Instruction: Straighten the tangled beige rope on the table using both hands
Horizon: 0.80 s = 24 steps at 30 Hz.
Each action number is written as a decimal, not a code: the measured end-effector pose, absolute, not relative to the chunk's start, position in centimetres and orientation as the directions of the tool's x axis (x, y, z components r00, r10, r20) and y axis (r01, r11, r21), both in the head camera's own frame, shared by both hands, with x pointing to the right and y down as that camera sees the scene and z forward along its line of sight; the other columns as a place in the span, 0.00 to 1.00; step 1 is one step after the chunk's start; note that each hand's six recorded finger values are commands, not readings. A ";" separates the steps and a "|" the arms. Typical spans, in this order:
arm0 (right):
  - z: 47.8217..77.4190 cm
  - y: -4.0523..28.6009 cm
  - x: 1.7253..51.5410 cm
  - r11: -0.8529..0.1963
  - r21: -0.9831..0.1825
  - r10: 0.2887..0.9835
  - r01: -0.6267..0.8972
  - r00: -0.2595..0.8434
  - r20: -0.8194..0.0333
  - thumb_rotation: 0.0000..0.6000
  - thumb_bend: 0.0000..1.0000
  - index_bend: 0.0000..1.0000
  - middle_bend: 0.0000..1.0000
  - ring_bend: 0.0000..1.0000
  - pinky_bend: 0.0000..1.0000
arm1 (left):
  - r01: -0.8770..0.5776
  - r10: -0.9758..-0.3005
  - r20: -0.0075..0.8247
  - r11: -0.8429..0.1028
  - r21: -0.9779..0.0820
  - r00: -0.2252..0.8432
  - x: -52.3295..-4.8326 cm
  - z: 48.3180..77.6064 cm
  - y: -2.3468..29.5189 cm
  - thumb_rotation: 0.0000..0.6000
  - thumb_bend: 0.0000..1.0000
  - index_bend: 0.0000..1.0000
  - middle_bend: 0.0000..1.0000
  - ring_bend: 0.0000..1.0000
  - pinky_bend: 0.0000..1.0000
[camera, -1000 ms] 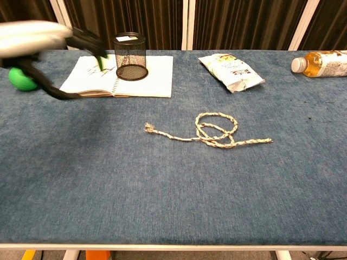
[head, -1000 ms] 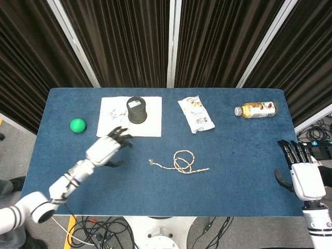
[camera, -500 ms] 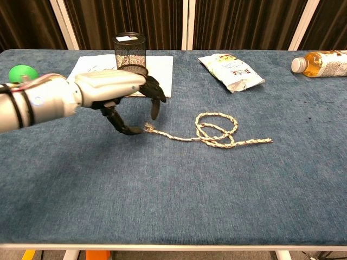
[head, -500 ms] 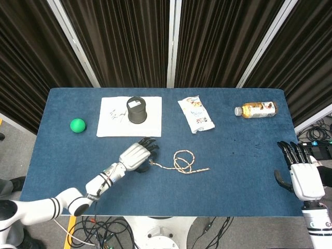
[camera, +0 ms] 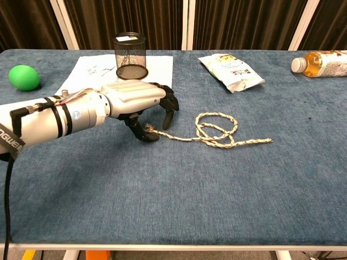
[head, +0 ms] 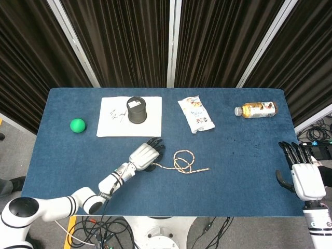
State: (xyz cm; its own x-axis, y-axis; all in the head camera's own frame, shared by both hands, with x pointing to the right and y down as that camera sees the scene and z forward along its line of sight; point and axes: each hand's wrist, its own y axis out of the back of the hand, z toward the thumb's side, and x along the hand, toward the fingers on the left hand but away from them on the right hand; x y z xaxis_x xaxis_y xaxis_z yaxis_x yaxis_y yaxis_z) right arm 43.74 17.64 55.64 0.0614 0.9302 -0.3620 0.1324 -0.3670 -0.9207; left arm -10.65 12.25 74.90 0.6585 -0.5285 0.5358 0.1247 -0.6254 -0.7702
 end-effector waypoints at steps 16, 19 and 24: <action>55.7 17.7 43.9 -0.369 -0.920 0.929 0.132 0.052 -0.366 1.00 0.36 0.04 0.08 0.00 0.00 | 0.132 -0.514 0.550 -0.640 -0.757 0.658 -10.5 75.1 12.6 1.00 0.37 0.55 0.17 0.00 0.00; 55.7 17.7 43.9 -0.369 -0.920 0.929 0.132 0.052 -0.366 1.00 0.36 0.04 0.08 0.00 0.00 | 0.130 -0.517 0.548 -0.639 -0.758 0.658 -10.6 75.1 12.6 1.00 0.39 0.56 0.17 0.00 0.00; 55.7 17.7 43.7 -0.372 -0.919 0.928 0.131 0.060 -0.367 1.00 0.36 0.04 0.08 0.00 0.00 | 0.114 -0.528 0.539 -0.637 -0.762 0.656 -11.0 74.7 12.5 1.00 0.41 0.58 0.18 0.00 0.00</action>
State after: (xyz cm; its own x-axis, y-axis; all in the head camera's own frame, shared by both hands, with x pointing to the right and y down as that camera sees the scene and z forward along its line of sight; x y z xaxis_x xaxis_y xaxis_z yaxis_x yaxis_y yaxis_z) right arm 43.72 17.67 55.73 0.0598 0.9281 -0.3674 0.1305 -0.3721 -0.9190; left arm -10.98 12.52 74.72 0.6562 -0.5277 0.5393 0.1145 -0.6368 -0.7624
